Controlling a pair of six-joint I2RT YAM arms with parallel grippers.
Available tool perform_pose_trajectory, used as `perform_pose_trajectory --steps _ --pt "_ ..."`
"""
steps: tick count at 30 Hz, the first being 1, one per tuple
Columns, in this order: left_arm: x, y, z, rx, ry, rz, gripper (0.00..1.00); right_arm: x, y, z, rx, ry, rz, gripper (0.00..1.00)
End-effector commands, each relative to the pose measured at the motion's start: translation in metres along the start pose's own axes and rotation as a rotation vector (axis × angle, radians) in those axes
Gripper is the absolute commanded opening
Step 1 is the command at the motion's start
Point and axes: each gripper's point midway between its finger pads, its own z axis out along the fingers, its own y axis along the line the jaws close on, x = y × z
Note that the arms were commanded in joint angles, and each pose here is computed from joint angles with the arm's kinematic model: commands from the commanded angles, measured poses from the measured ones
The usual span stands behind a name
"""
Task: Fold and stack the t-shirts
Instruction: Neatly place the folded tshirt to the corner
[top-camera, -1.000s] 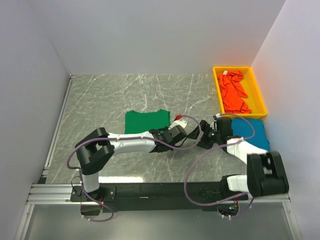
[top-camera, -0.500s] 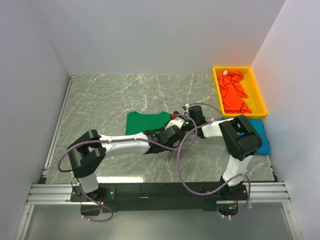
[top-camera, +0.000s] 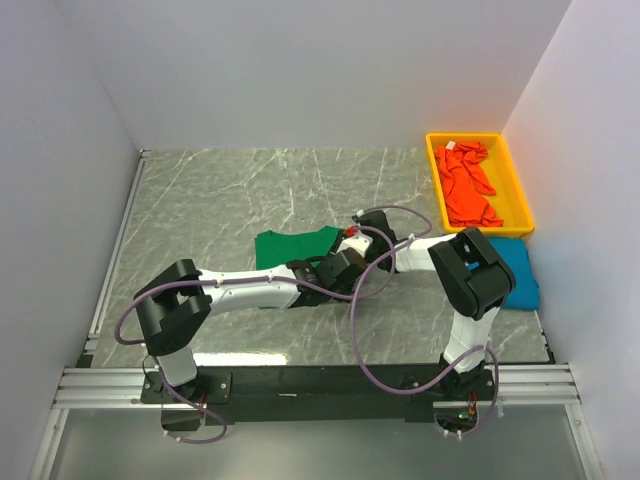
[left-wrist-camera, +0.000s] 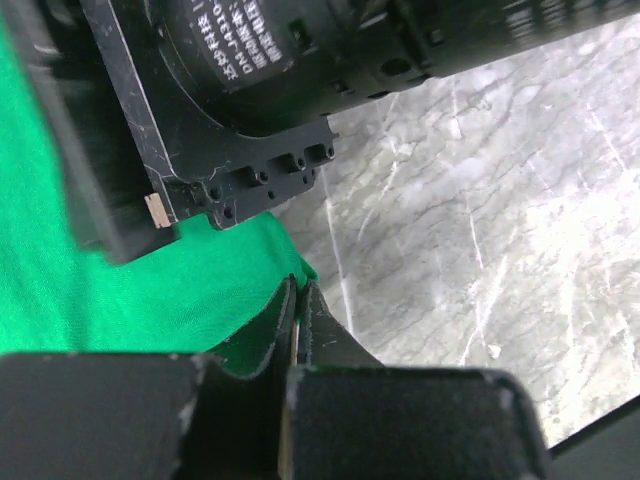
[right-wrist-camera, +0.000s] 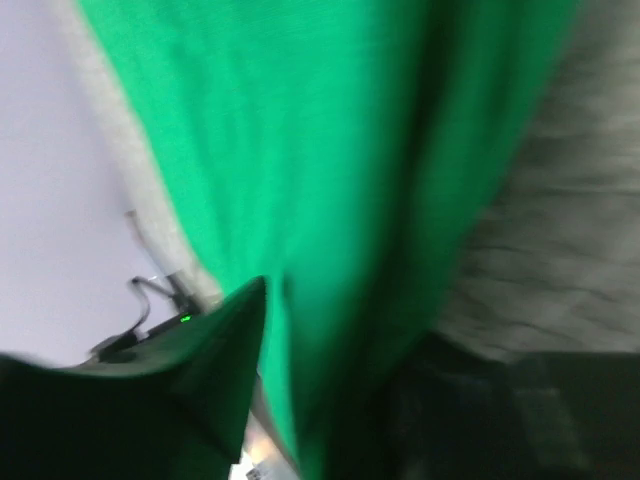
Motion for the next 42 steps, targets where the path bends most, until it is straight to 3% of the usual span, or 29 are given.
perform_pose_trajectory --steps 1,2,5,8,14,17,20,26,32,34,42 --pt "-0.023 -0.025 -0.016 0.108 -0.059 -0.061 0.08 -0.001 -0.039 0.003 0.179 -0.021 -0.045 0.44" --pt "-0.022 -0.024 -0.017 0.106 -0.056 -0.063 0.11 0.001 -0.043 0.000 0.203 -0.014 -0.048 0.30" --pt "-0.026 -0.023 -0.025 0.105 -0.058 -0.082 0.24 0.000 -0.050 -0.010 0.260 -0.019 -0.095 0.11" --pt "-0.036 -0.021 -0.038 0.104 -0.074 -0.109 0.39 -0.005 -0.055 -0.026 0.328 -0.032 -0.162 0.00" --pt "-0.053 -0.001 -0.075 0.127 -0.061 -0.116 0.69 -0.012 -0.069 -0.063 0.477 -0.041 -0.303 0.00" --pt "-0.062 0.031 -0.095 0.134 -0.049 -0.162 0.84 -0.015 -0.082 -0.084 0.575 -0.042 -0.351 0.00" --pt "-0.085 0.107 -0.112 0.025 -0.085 -0.272 0.98 -0.022 -0.091 -0.107 0.684 -0.050 -0.404 0.00" --pt "-0.088 0.219 -0.120 -0.233 -0.067 -0.379 1.00 -0.051 -0.095 -0.159 0.926 -0.125 -0.491 0.00" --pt "-0.061 0.267 -0.112 -0.274 -0.069 -0.515 0.99 -0.074 -0.098 -0.215 1.174 -0.159 -0.560 0.00" --pt "-0.059 0.289 -0.119 -0.362 -0.107 -0.534 0.98 -0.078 -0.102 -0.227 1.211 -0.169 -0.569 0.00" --pt "-0.048 0.319 -0.142 -0.538 -0.175 -0.551 0.99 -0.085 -0.123 -0.283 1.410 -0.245 -0.515 0.00"
